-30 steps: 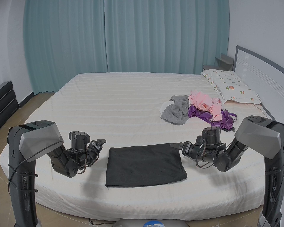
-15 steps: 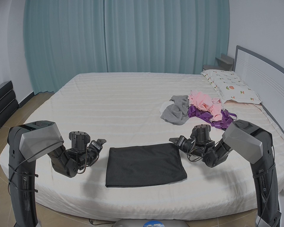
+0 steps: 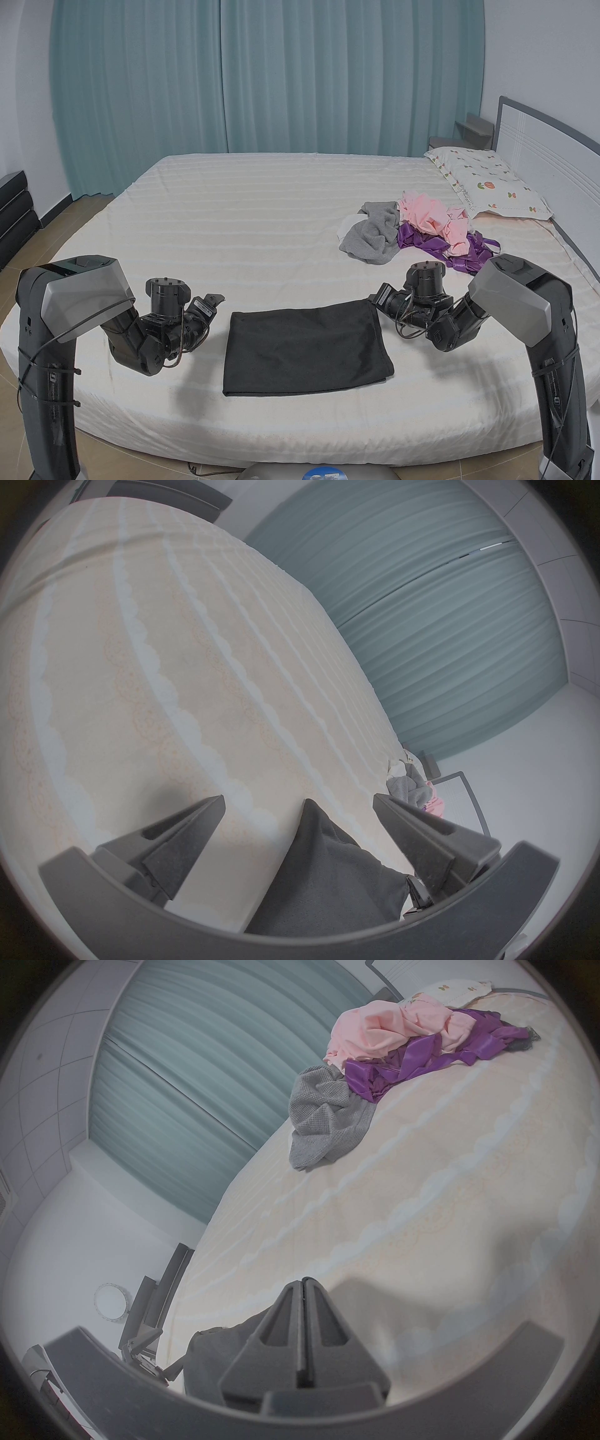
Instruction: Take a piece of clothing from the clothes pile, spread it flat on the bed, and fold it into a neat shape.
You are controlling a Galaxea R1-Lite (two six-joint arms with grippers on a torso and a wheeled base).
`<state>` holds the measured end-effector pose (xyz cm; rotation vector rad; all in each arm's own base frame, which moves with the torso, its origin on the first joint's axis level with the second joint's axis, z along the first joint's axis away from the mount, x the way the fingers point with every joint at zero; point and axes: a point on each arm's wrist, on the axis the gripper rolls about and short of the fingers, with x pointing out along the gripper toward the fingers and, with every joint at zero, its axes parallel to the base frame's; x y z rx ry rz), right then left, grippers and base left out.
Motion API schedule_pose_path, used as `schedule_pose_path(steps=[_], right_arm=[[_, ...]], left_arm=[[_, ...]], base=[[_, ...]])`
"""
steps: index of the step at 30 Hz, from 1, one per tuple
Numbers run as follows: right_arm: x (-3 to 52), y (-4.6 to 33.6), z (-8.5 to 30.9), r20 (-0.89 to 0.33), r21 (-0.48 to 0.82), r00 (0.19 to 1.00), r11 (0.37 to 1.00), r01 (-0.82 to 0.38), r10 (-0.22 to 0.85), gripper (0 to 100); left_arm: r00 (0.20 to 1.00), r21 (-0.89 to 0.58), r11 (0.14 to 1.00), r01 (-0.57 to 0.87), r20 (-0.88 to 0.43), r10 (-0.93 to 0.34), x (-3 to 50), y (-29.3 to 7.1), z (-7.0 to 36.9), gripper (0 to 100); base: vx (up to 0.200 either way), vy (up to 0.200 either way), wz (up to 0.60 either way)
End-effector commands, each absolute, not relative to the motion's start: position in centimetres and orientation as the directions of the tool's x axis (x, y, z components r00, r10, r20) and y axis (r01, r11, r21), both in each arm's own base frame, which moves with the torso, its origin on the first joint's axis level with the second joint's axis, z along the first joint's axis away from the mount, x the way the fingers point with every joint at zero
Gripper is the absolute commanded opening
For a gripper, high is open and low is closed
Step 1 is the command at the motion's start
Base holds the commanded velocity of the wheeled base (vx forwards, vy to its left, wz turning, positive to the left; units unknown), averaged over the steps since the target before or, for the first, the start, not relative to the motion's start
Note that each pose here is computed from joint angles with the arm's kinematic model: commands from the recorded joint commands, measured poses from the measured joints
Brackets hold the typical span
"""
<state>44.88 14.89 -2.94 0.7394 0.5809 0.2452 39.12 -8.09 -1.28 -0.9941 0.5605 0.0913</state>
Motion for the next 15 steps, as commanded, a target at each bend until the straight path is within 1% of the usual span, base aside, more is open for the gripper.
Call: schedule_pose_path(steps=[1,7,15], right_arm=[[45.1,14.0,-3.1,-0.415,0.692,0.821,0.722,0.006,0.391,0],[45.1,13.7,-4.2,-0.435,0.687,0.815,0.726,0.026,0.382,0],[45.1,13.8,-4.2,-0.437,0.687,0.813,0.726,0.026,0.385,0]], left_arm=[[0.854,-0.767,0.554,-0.324,-0.489,-0.177,39.1,-8.1,-1.4,100],[0.855,-0.766,0.555,-0.324,-0.489,-0.175,39.1,-8.1,-1.4,100],[0.855,-0.763,0.562,-0.319,-0.488,-0.176,39.1,-8.3,-1.5,100]], base=[[0.000,0.000,0.00],[0.000,0.000,0.00],[0.000,0.000,0.00]])
